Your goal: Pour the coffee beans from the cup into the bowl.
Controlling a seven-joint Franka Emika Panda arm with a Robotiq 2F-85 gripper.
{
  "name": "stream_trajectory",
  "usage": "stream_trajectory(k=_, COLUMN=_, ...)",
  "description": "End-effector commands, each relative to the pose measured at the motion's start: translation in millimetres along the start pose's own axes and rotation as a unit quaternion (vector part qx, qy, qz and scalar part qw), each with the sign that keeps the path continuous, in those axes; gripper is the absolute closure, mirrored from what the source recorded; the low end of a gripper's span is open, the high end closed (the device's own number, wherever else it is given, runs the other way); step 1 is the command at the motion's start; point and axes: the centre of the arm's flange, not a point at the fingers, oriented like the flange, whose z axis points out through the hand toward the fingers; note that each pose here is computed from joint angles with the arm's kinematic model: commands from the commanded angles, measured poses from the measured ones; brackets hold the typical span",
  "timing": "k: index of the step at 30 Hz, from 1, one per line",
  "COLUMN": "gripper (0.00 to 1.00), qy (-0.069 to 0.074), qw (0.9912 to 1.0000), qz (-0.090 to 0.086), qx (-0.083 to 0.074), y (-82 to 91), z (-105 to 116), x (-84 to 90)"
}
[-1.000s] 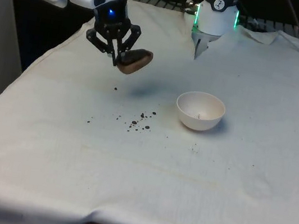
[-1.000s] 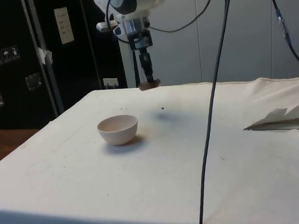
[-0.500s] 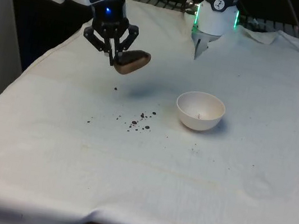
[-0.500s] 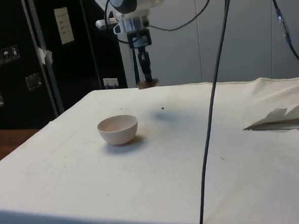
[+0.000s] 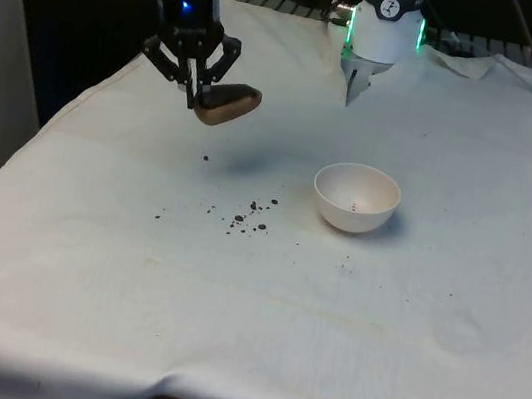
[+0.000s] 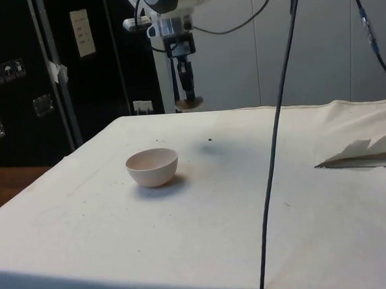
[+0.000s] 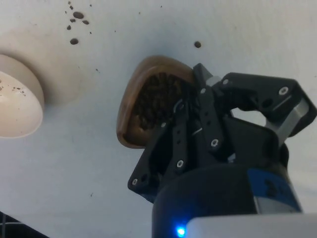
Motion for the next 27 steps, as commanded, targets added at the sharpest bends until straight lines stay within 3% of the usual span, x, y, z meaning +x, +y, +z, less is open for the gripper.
stream_trajectory(k=1, gripper=1.00, qy=0.003, qw=0.99992, qz=0.004, qx=-0.011, y=-0.4, z=-3.6, x=-2.7)
stream_trajectory(k=2, gripper=1.00, qy=0.001, qw=1.00000, qz=0.001, qx=-0.001, y=0.3, z=-1.1, x=-0.8)
stream_trajectory(k=3, gripper=1.00, qy=0.004, qw=0.99991, qz=0.005, qx=-0.012, y=-1.6, z=-6.6, x=-5.0)
stream_trajectory(k=8, gripper=1.00, qy=0.008, qw=0.99985, qz=0.007, qx=-0.014, y=-5.0, z=-11.5, x=-11.3)
stream_trajectory(k=9, gripper=1.00, qy=0.007, qw=0.99996, qz=0.005, qx=-0.003, y=-4.4, z=-9.7, x=-9.6)
stream_trajectory(k=10, gripper=1.00, qy=0.009, qw=0.99983, qz=0.008, qx=-0.014, y=-5.7, z=-12.8, x=-12.9)
stream_trajectory(k=16, gripper=1.00, qy=0.014, qw=0.99957, qz=0.011, qx=-0.023, y=-10.0, z=-20.3, x=-23.7)
stream_trajectory(k=17, gripper=1.00, qy=0.013, qw=0.99980, qz=0.008, qx=-0.013, y=-9.9, z=-18.1, x=-22.3)
stream_trajectory(k=18, gripper=1.00, qy=0.015, qw=0.99953, qz=0.011, qx=-0.025, y=-10.4, z=-20.9, x=-25.0)
stream_trajectory(k=25, gripper=1.00, qy=0.019, qw=0.99916, qz=0.015, qx=-0.033, y=-13.2, z=-26.3, x=-31.8)
stream_trajectory(k=26, gripper=1.00, qy=0.018, qw=0.99948, qz=0.013, qx=-0.024, y=-12.9, z=-24.8, x=-31.2)
stream_trajectory(k=27, gripper=1.00, qy=0.019, qw=0.99905, qz=0.015, qx=-0.036, y=-14.1, z=-28.2, x=-32.5)
